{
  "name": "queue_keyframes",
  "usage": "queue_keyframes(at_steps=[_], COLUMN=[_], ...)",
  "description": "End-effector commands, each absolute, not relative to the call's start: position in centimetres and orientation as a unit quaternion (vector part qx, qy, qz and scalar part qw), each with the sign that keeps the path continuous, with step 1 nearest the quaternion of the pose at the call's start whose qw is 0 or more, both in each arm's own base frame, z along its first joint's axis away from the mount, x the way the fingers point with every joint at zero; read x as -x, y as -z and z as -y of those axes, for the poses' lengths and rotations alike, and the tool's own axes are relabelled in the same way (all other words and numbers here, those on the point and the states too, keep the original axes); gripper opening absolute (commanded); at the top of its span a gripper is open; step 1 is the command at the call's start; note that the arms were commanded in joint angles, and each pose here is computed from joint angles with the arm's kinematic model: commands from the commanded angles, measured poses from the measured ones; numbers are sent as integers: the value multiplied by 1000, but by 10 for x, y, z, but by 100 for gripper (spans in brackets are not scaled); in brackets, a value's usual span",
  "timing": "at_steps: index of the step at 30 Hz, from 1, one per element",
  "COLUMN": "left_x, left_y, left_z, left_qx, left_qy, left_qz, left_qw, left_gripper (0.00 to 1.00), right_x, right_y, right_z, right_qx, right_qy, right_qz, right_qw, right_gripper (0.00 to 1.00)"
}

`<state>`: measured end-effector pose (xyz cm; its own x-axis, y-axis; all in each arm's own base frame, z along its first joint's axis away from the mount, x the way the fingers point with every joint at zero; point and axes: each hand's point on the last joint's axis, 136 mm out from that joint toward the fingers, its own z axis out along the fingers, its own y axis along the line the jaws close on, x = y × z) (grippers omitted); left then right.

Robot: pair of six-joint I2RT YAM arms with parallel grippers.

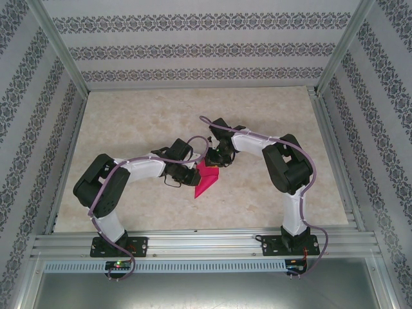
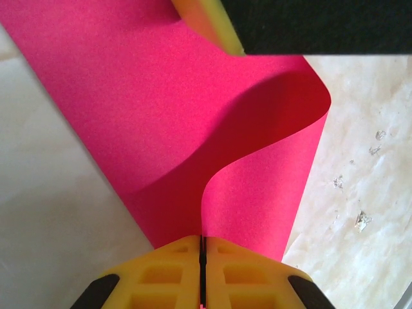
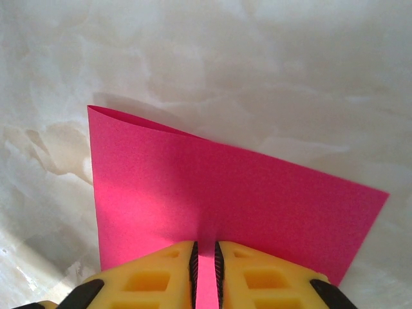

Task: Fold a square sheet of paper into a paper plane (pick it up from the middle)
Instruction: Third fold the triangle at the center of the table.

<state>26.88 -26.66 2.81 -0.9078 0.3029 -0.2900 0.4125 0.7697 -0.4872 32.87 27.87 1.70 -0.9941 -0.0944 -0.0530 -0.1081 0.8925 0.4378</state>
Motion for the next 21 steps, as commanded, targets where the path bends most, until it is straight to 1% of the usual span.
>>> queue_keyframes(at_steps=[1, 12, 21], left_x=[-278, -280, -277], left_y=[-28, -26, -21], left_z=[260, 260, 259], left_qx=[-190, -181, -179], left_qy=[269, 269, 267], left_qz=[-938, -939, -941], left_qw=[108, 114, 103], left_gripper=[11, 11, 11], right_x=[-316, -313, -315], right_y=[0, 3, 2], right_z=[-271, -268, -268], right_qx=[51, 48, 43], right_qy=[-193, -189, -189], right_qz=[-980, -981, -981], right_qw=[-8, -11, -8], right_gripper=[18, 18, 19])
